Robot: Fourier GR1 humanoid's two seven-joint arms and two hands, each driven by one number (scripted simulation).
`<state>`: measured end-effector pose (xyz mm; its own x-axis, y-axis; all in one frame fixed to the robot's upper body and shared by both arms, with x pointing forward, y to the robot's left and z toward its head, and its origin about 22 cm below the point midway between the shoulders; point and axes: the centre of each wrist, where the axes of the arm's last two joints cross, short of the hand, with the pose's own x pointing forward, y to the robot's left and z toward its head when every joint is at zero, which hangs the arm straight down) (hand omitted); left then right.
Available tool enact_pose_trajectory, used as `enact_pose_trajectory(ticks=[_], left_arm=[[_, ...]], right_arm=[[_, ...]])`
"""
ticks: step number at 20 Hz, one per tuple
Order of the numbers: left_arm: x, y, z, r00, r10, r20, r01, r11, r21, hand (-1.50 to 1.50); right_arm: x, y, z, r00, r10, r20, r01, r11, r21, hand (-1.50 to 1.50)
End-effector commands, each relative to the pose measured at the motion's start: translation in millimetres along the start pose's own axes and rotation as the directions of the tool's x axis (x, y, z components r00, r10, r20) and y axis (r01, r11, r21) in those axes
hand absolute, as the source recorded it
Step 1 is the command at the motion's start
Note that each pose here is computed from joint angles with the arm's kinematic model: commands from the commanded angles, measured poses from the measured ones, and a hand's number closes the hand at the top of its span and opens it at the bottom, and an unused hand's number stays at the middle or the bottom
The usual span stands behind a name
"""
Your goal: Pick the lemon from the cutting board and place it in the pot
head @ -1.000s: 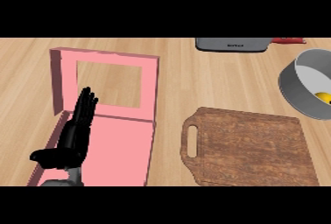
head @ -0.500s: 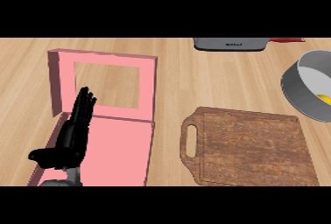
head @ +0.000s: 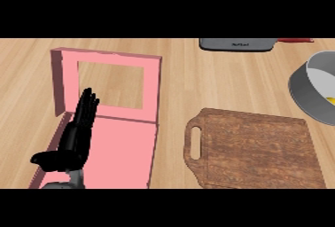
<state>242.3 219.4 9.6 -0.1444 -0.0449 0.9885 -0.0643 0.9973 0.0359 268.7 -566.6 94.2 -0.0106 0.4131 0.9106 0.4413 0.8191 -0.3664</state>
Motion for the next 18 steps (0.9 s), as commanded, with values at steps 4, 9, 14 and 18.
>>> enact_pose_trajectory(ticks=[4,9,14,18], left_arm=[[14.0,-2.4,-4.1,1.000,0.000,0.002,0.000,1.000,0.000,0.00],[1.4,-7.8,9.6,1.000,0.016,-0.007,-0.016,1.000,-0.007,0.00],[11.2,2.9,-7.1,1.000,0.012,-0.001,-0.012,1.000,-0.022,0.00],[6.5,-5.4,-5.2,1.000,0.010,0.019,-0.010,1.000,0.005,0.00]], right_arm=[[-3.8,-46.4,22.4,0.997,-0.050,0.055,0.052,0.998,-0.045,-1.50],[-18.7,-60.2,43.7,0.997,-0.053,0.052,0.056,0.996,-0.064,-1.50],[-10.0,-70.8,41.9,0.995,-0.064,0.082,0.071,0.994,-0.086,-1.50],[-12.0,-78.8,48.7,0.992,-0.114,0.061,0.124,0.977,-0.176,-1.50]])
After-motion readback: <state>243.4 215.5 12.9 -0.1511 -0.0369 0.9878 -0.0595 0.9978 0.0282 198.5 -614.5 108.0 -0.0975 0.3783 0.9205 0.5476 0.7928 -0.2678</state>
